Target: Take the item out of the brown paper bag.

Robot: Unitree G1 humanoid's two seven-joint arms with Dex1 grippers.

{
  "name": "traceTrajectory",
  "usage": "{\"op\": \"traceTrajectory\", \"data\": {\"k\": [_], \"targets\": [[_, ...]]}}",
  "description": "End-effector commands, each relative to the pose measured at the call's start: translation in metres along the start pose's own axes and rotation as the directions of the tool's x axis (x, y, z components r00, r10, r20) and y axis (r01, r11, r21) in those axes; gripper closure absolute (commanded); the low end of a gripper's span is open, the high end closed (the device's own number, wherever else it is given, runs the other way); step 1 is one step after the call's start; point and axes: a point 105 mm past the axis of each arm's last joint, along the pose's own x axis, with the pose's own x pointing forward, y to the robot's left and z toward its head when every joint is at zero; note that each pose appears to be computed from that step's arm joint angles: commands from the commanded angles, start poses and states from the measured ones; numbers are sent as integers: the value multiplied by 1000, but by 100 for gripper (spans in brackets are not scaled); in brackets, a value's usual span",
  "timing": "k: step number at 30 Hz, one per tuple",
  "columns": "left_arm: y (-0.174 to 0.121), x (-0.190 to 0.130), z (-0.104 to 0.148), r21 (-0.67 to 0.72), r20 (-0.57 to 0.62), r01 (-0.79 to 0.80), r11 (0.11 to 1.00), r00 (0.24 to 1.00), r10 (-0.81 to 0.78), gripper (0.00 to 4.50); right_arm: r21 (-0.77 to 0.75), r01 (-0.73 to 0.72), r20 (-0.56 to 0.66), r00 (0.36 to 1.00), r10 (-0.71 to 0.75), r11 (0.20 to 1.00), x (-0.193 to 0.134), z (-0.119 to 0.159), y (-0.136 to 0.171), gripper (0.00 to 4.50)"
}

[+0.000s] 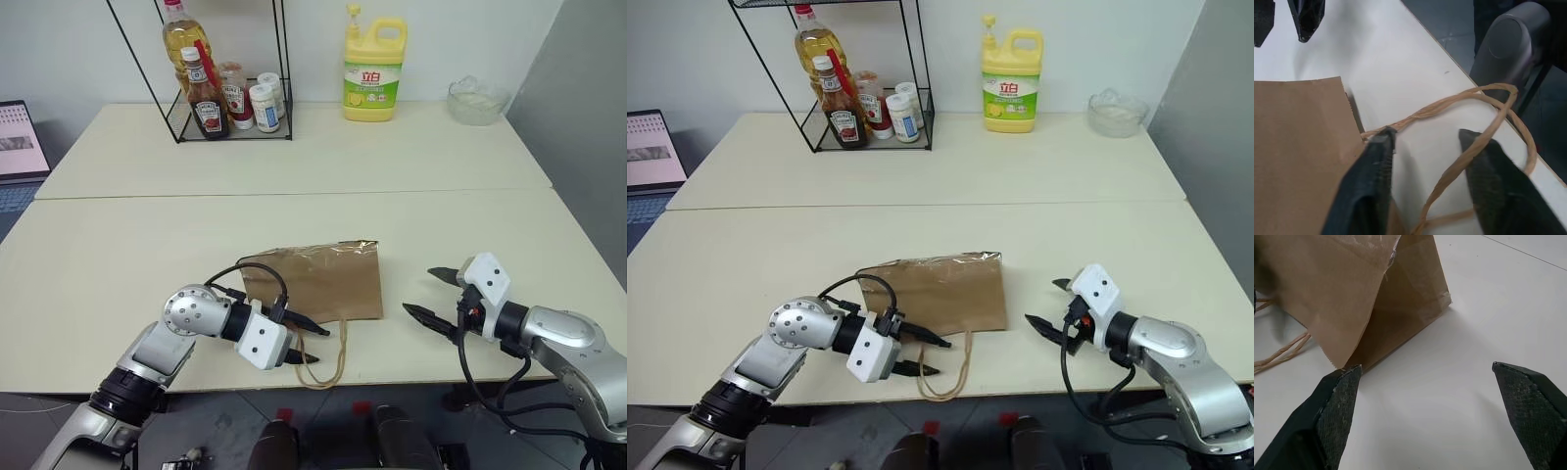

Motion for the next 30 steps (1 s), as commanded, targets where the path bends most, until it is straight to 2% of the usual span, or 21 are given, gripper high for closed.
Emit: {"op": "traceTrajectory", "data": {"k": [1,3,4,10,12,15,17,19,25,30], "targets": [[12,-1,9,-16,36,-62,998,997,62,377,-26,9,33,999,-9,1000,-2,8,-2,0],[21,-4,13,-87,57,-115,990,991,120,439,-47,5,18,1000,-4,999,-5,5,-2,0],[25,-5,14,-114,60,-135,984,988,143,448,-63,-1,9,1000,2,998,-6,2,-1,0],[46,-13,18,-282,63,-251,926,958,279,448,-277,-140,-73,990,124,951,-19,-20,18,0],[51,-13,18,-331,52,-288,899,945,322,448,-465,-190,-72,981,178,864,-21,-21,27,0],[59,-14,19,-412,47,-331,849,923,383,448,-731,-204,-53,968,244,651,-22,-29,36,0],[62,-14,19,-452,48,-338,826,915,401,448,-839,-198,-38,950,309,506,-19,-36,45,0],[63,-14,20,-479,49,-338,810,911,409,448,-892,-208,-49,927,371,402,-14,-48,53,0],[66,-16,18,-532,35,-353,770,899,437,448,-958,-84,56,883,465,275,8,-41,65,0],[69,-17,18,-562,27,-366,742,888,459,448,-970,-5,132,828,546,242,20,-35,79,0]]}}
